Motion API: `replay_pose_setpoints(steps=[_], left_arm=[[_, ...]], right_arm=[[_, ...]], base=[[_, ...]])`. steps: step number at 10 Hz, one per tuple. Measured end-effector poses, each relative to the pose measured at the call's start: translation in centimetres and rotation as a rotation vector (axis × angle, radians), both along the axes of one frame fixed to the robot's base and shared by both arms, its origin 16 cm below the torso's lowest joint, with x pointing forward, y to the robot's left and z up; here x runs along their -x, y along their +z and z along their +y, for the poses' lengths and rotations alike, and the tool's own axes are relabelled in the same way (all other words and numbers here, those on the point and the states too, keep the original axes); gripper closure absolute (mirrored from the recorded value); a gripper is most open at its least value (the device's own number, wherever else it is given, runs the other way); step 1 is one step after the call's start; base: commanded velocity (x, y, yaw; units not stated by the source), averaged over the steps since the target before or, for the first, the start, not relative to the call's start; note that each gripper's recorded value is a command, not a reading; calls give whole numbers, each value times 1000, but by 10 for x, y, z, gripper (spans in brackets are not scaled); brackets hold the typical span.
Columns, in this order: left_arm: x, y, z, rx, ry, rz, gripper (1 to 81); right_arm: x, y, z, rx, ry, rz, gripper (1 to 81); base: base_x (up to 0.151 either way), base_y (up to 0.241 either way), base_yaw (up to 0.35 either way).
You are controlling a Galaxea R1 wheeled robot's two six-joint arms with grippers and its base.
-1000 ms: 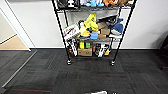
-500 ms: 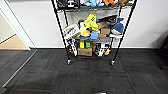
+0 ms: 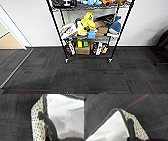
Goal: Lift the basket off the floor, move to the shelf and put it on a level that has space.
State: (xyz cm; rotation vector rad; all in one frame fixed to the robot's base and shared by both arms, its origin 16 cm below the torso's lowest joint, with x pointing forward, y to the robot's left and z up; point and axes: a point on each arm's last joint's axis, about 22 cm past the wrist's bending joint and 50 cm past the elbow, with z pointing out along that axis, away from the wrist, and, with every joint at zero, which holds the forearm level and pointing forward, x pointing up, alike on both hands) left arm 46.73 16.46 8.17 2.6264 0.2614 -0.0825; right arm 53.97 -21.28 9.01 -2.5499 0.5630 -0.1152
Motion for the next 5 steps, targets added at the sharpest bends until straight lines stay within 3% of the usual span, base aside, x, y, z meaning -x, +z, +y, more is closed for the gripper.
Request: replay_pose_setpoints(steps=[3, 5], left_arm=[[-5, 27, -8, 45, -55, 13, 811], [7, 47, -1, 64, -55, 40, 811]], right_arm=[[70, 24, -40, 4, -105, 67, 811], [87, 39, -38, -4, -117, 87, 811]], base=[[0, 0, 0], [0, 0, 0]])
